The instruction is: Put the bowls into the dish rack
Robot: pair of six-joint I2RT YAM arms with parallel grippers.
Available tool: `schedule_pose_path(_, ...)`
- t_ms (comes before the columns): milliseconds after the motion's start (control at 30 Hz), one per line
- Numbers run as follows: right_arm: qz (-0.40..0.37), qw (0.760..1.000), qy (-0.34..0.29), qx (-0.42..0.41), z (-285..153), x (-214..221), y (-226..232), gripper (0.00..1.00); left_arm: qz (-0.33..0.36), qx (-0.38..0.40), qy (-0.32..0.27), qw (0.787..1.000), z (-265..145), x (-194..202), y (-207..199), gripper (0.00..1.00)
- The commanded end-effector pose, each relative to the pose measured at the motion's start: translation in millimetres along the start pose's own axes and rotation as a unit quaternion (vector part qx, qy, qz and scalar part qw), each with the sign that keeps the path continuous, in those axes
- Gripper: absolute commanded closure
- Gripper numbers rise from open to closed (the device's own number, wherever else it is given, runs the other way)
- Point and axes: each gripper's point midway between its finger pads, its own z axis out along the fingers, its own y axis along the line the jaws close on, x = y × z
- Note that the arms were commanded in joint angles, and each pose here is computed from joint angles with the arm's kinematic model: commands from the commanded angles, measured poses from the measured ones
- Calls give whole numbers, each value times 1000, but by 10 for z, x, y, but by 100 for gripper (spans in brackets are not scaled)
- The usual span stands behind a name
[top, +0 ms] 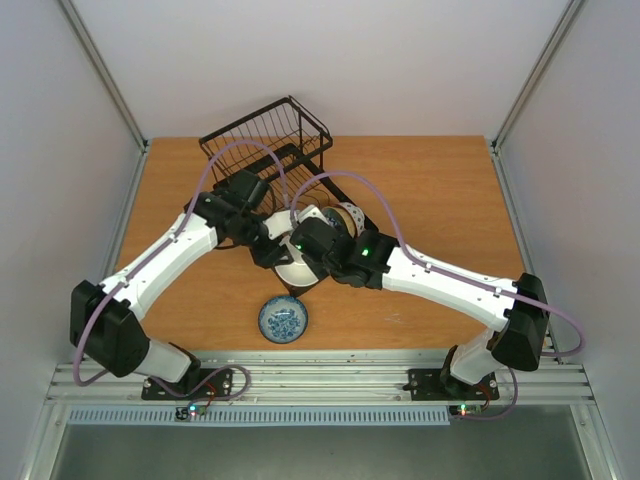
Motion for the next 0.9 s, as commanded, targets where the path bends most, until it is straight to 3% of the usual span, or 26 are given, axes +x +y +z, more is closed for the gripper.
schedule_pose_path(0,30,998,-58,-17,-218,-299,1,99,6,-15,-14,1000,-25,-138,62,44)
schedule_pose_path(67,30,998,-59,-17,-225,-302,3,99,6,-15,-13,1000,-18,-137,64,47)
schedule_pose_path(100,31,998,-60,-18,-228,-304,9,99,6,-14,-12,1000,-14,-134,61,54)
schedule_pose_path(133,30,998,-60,-18,-230,-300,15,99,6,-13,-11,1000,-9,-131,58,64)
schedule_pose_path(167,31,998,-61,-18,-230,-303,15,99,7,-13,-12,1000,-13,-137,57,84)
schedule_pose_path(200,30,997,-61,-17,-235,-303,14,99,8,-14,-11,1000,-9,-132,61,97)
schedule_pose_path(433,41,997,-67,-10,-272,-266,-48,95,14,4,-22,1000,-8,-153,-12,99)
schedule_pose_path(467,47,996,-71,-9,-293,-252,-71,87,14,8,-23,1000,-9,-155,-28,99)
schedule_pose_path(533,66,994,-83,-17,-357,-221,-108,58,16,13,-31,999,-32,-180,-49,99)
schedule_pose_path(633,111,986,-101,-70,-487,-137,-135,24,16,26,-49,998,-87,-213,-96,99)
schedule_pose_path(700,148,976,-107,-115,-555,-90,-133,6,14,45,-70,996,-146,-250,-139,100)
schedule_pose_path(733,168,971,-109,-133,-573,-63,-136,2,14,53,-80,995,-176,-270,-151,100)
schedule_pose_path(867,215,949,-125,-195,-629,-36,-74,1,4,74,-105,992,-239,-311,-161,99)
